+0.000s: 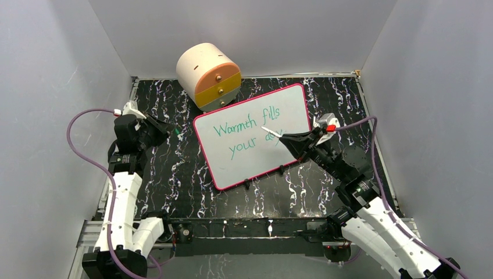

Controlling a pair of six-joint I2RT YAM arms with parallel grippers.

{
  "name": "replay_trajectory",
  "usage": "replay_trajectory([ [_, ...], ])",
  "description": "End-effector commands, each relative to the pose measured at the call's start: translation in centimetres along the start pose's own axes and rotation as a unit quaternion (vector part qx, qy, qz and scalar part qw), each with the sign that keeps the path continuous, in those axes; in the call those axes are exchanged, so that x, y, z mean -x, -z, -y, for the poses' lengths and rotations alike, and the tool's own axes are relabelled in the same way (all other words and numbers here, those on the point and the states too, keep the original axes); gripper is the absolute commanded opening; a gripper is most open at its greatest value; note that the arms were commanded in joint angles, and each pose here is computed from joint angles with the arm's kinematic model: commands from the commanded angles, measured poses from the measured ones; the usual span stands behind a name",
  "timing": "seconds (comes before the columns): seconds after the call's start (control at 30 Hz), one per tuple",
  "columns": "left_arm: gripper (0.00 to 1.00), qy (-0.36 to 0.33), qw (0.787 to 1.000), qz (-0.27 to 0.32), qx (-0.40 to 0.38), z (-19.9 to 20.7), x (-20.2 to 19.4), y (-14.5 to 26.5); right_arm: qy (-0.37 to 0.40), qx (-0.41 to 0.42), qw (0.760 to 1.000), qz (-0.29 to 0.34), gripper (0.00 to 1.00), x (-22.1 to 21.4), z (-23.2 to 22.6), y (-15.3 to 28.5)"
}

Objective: Write a sentence on the whiteboard
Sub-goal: Close the whiteboard marker at the center of the board.

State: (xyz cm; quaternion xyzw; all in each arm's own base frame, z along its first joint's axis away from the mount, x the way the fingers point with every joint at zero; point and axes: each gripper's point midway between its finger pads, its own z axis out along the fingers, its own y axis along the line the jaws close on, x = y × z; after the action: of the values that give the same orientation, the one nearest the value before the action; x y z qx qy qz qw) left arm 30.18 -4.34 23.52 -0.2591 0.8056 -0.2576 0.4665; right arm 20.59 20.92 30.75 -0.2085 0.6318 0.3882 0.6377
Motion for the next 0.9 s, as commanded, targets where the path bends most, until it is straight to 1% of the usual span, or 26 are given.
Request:
replay_trajectory([
  [0.0, 0.00, 0.040, 0.996, -0.004, -0.084, 5.2, 1.0, 1.8, 0.006, 0.044, 0.997, 0.060, 0.00, 2.9, -1.6, -0.9],
  [0.13, 0.00, 0.050, 0.991, 0.012, -0.126, 8.4, 0.8, 2.3, 0.000, 0.058, 0.996, 0.069, 0.00, 2.6, -1.9, -1.9],
  [0.3, 0.00, 0.076, 0.981, 0.056, -0.167, 11.5, 1.2, 4.1, 0.001, 0.072, 0.994, 0.082, 0.00, 2.9, -2.6, -2.9],
  [0.5, 0.00, 0.134, 0.965, 0.056, -0.219, 13.9, 1.0, 4.5, 0.028, 0.085, 0.990, 0.106, 0.00, 2.8, -5.3, -4.5],
  [0.7, 0.00, 0.150, 0.956, 0.067, -0.242, 16.3, 0.5, 4.7, 0.077, 0.069, 0.983, 0.154, 0.00, 2.8, -7.7, -5.8],
  [0.87, 0.00, 0.167, 0.951, 0.048, -0.258, 17.8, -1.6, 3.6, 0.108, 0.048, 0.975, 0.191, 0.00, 3.2, -8.4, -6.4],
])
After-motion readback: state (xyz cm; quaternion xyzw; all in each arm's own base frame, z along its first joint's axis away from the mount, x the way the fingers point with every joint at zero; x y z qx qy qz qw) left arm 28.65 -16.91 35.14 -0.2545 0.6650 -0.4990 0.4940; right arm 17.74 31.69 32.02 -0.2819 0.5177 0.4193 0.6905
